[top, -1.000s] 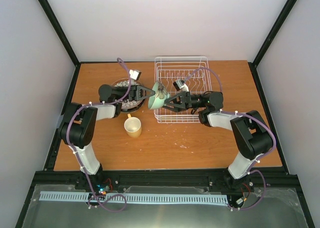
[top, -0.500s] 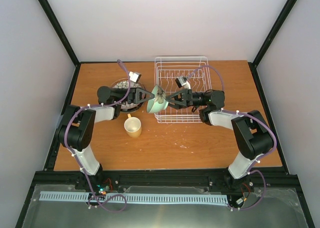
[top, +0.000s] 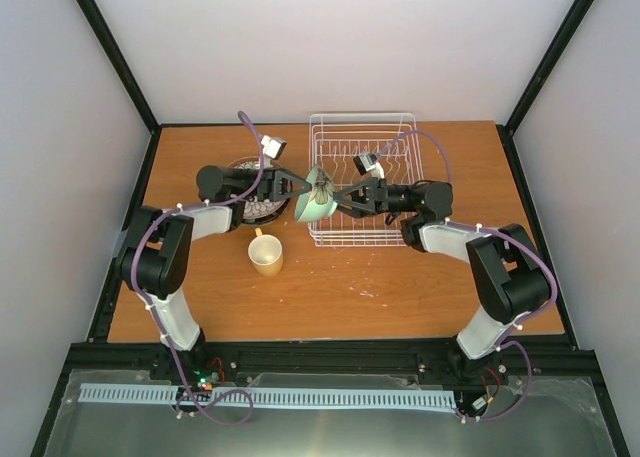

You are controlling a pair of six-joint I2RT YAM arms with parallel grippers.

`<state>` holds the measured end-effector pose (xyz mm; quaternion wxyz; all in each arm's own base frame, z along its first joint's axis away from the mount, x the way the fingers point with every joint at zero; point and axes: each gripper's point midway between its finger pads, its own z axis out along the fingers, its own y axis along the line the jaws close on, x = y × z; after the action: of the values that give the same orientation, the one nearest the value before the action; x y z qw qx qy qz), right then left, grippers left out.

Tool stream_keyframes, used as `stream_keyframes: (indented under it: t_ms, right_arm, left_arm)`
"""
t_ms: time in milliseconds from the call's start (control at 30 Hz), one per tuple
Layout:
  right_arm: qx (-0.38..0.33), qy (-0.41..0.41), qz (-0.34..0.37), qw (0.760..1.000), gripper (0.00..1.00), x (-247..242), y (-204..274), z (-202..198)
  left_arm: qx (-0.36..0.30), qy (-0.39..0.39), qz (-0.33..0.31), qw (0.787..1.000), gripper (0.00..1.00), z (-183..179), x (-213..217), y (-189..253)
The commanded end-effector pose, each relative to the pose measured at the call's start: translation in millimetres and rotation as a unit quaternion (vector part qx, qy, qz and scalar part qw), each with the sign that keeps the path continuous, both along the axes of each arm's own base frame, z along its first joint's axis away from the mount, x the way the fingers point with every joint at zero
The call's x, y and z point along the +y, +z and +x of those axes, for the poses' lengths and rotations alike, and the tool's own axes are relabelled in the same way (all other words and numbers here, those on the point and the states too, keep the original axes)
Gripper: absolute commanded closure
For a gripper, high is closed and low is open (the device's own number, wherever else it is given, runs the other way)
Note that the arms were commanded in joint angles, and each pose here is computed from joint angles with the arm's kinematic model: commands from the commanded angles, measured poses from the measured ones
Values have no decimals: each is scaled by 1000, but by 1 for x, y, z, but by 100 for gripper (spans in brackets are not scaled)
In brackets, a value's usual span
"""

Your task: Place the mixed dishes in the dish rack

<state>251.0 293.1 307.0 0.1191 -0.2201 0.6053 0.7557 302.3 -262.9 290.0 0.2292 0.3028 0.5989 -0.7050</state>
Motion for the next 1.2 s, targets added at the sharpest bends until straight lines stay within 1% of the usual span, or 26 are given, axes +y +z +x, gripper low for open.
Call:
stream_keyframes:
  t_ms: [0,100,300,433,467,567,600,667,700,733,767,933,967,1167]
  right_arm:
    - [-109,9,52,993,34,-6,35,-30]
    - [-110,9,55,992,37,-5,37,-30]
    - [-111,17,58,992,46,1,40,-30]
    - [-111,22,60,992,50,5,40,-32]
    - [-110,23,60,992,53,5,40,-33]
    - [-109,24,60,992,61,7,40,-33]
    - [-108,24,60,992,69,7,39,-33]
    - [-109,24,61,992,80,7,40,-33]
    - [-109,23,61,992,89,7,40,-32]
    - [-108,23,61,992,96,7,40,-32]
    - [-107,23,61,992,97,8,39,-30]
    - [-101,18,62,993,97,9,36,-26]
    - [-101,15,63,993,97,9,36,-25]
    - [-93,5,60,994,97,7,30,-17]
  left_arm:
    - [-135,7,-56,989,99,-10,0,25]
    - [-133,10,-57,989,99,-8,0,24]
    - [-128,15,-59,990,99,-6,0,21]
    - [-126,15,-60,990,99,-5,0,20]
    - [-125,16,-60,990,99,-4,0,20]
    - [-122,17,-61,990,100,-2,-1,20]
    - [-121,17,-61,991,100,-1,-1,19]
    - [-121,18,-61,991,99,0,-1,19]
    - [-120,18,-61,991,99,0,-2,18]
    - [-118,18,-60,991,99,1,-2,17]
    - [-117,18,-60,991,99,2,-2,16]
    - [-109,18,-57,992,96,3,-2,10]
    - [-107,18,-56,993,94,3,-3,9]
    - [-97,14,-50,994,89,7,-4,3]
